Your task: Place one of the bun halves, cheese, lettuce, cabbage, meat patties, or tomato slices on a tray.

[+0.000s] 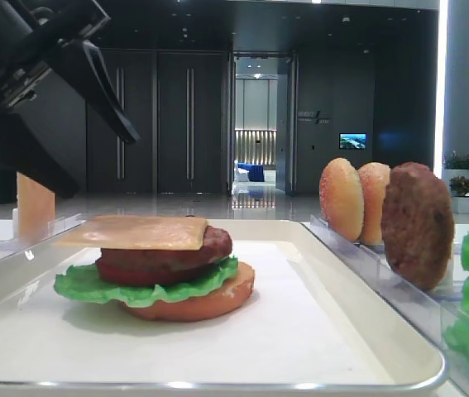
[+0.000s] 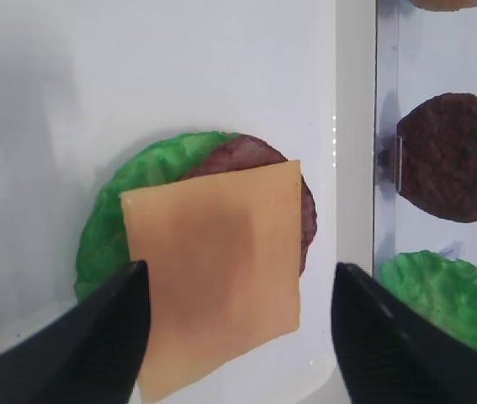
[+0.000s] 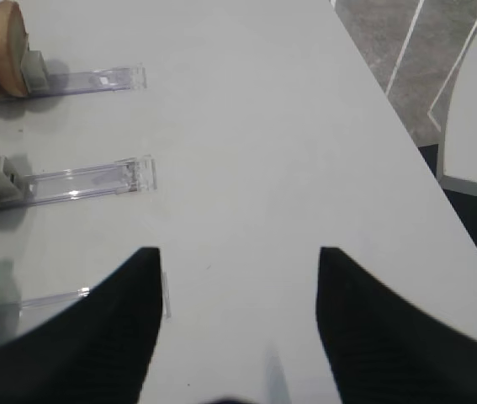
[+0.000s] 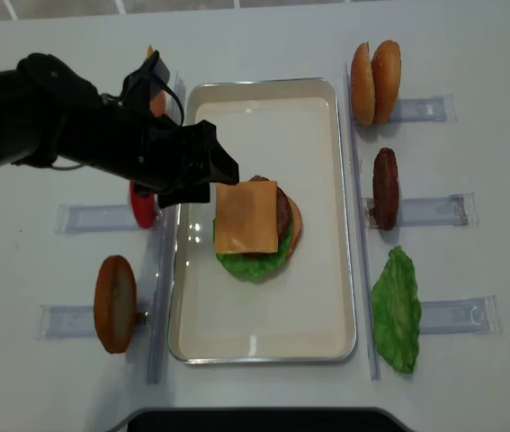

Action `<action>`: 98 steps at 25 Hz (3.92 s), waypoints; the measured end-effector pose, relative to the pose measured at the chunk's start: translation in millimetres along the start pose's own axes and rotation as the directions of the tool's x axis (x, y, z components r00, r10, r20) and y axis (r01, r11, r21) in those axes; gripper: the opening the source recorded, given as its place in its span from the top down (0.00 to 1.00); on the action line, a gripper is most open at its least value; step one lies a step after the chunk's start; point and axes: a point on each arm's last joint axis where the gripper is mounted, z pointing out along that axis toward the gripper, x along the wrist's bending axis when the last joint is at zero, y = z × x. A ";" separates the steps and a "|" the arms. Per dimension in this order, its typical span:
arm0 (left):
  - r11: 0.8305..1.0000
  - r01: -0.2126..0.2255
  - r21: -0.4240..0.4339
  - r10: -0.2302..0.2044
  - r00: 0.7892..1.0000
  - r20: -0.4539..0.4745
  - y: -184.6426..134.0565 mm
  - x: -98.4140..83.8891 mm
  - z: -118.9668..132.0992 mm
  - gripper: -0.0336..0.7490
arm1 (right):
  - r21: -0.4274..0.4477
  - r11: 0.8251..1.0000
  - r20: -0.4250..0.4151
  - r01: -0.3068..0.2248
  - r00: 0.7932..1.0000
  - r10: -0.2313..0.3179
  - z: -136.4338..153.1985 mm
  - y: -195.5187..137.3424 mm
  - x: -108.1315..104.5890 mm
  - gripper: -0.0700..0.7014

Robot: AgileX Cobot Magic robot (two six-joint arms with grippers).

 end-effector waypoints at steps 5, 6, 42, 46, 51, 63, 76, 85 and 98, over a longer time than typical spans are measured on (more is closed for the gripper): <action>1.000 -0.001 0.016 0.001 1.000 0.002 1.2 -2.2 -1.7 0.30 | 0.000 1.000 0.000 0.000 1.000 0.000 0.0 0.0 0.0 0.40; 1.000 -0.002 0.022 0.002 1.000 -0.006 2.7 -3.3 -3.0 0.30 | 0.000 1.000 0.000 0.000 1.000 0.000 0.0 0.0 0.0 0.40; 0.986 -0.157 -0.051 0.077 0.711 -0.699 97.7 -27.7 -137.4 0.30 | 0.000 1.000 0.000 0.000 1.000 0.000 0.0 0.0 0.0 0.40; 0.995 -0.094 -0.032 0.048 0.735 -0.677 107.2 2.1 -142.2 0.30 | 0.000 1.000 0.000 0.000 1.000 0.000 0.0 0.0 0.0 0.40; 0.997 -0.018 -0.079 -0.044 0.707 -0.706 113.8 50.3 -177.2 0.30 | 0.000 1.000 0.000 0.000 1.000 0.000 0.0 0.0 0.0 0.40; 0.995 0.016 -0.094 -0.080 0.677 -0.732 27.3 56.1 -214.2 0.30 | 0.000 1.000 0.001 0.000 1.000 0.000 0.0 0.0 -0.1 0.40; 0.824 -0.290 -0.486 -0.142 0.725 -0.674 -204.3 45.7 -214.4 0.30 | 0.000 1.000 0.001 0.000 1.000 0.000 0.0 0.0 -0.1 0.40; 0.688 -0.448 -0.571 -0.078 0.737 -0.671 -249.2 43.6 -209.4 0.30 | 0.000 1.000 0.001 0.000 1.000 0.000 0.0 0.0 -0.1 0.40; 0.689 -0.492 -0.532 0.044 0.761 -0.647 -248.6 40.9 -206.3 0.30 | 0.001 1.000 0.001 0.000 1.000 0.000 0.2 -0.1 -0.1 0.40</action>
